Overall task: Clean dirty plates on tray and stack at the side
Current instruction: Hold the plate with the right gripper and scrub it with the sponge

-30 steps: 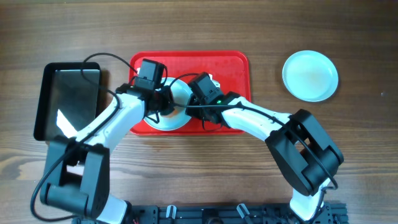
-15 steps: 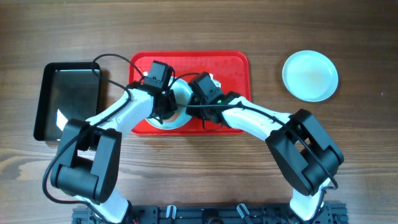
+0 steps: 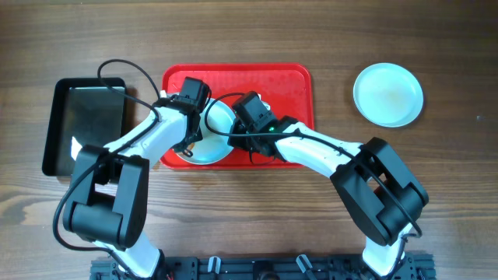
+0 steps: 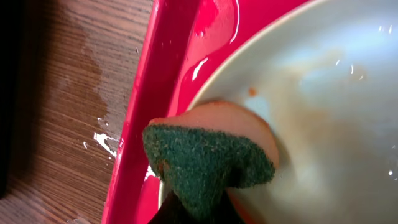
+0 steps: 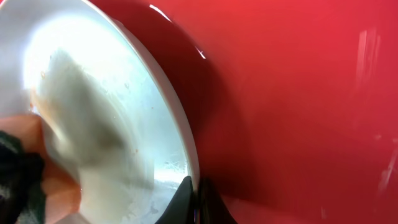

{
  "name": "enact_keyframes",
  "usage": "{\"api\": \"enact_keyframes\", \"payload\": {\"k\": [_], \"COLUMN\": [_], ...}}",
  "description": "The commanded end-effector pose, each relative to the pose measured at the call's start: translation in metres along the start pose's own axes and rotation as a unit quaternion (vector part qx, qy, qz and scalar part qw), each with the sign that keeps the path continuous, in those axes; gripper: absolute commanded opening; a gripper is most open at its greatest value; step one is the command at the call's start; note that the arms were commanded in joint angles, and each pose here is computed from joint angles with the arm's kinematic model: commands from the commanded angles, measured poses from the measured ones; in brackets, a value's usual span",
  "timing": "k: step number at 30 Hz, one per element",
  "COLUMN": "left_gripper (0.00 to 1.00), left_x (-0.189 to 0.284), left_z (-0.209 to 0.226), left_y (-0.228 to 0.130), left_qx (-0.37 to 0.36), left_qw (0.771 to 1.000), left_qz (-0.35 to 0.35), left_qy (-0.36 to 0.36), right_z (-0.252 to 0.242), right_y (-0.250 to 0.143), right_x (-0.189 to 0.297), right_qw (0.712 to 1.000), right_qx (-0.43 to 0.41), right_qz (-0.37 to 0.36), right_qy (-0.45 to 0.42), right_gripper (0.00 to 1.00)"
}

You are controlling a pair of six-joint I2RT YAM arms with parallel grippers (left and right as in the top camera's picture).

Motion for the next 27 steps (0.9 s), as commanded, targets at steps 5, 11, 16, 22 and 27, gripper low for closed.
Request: {"api": "enact_keyframes", "payload": {"k": [5, 11, 16, 22, 27], "left_gripper": [0.04, 0.04, 0.04, 0.04, 0.04], "left_x": [0.053, 0.065, 0.025, 0.013, 0.006], "left_z": [-0.026, -0.079, -0.096, -0.095, -0.086], "left_y": [0.040, 0.037, 0.017, 0.013, 0.015], "left_qx": [0.043, 0.023, 0.011, 0.011, -0.012], "left_qw": [0.983, 0.939, 0.943, 0.949, 0.960], "left_qz": [-0.046, -0.010, 0.051, 0.059, 0.042], "left_qy": [-0.172, -0.342, -0.329, -0.310, -0.275], "right_z": [-0.020, -0.020, -0.022, -0.036, -0.041], "right_y": [0.013, 0.013, 0.012, 0.028, 0.032], "right_x": [-0.003, -0.003, -0.003, 0.005, 0.010], "right_qw": [0.999, 0.999, 0.999, 0.991, 0.987], "right_qx": [-0.011, -0.011, -0.012, 0.028, 0.043], "right_qz": [-0.028, -0.027, -0.027, -0.074, -0.084], "right_qy": [-0.039, -0.039, -0.043, -0.104, -0.132], "right_gripper": [0.04, 0.04, 0.04, 0.04, 0.04]}}
Point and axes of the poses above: each gripper's point midway between its finger pads, its own x axis back along the fingers, its own z axis along the line the jaws close on, y = z × x, the point moved 3 cm from there along x, back along the fingers, and after that the axes turned 7 degrees about -x, right-handed, at the moved point
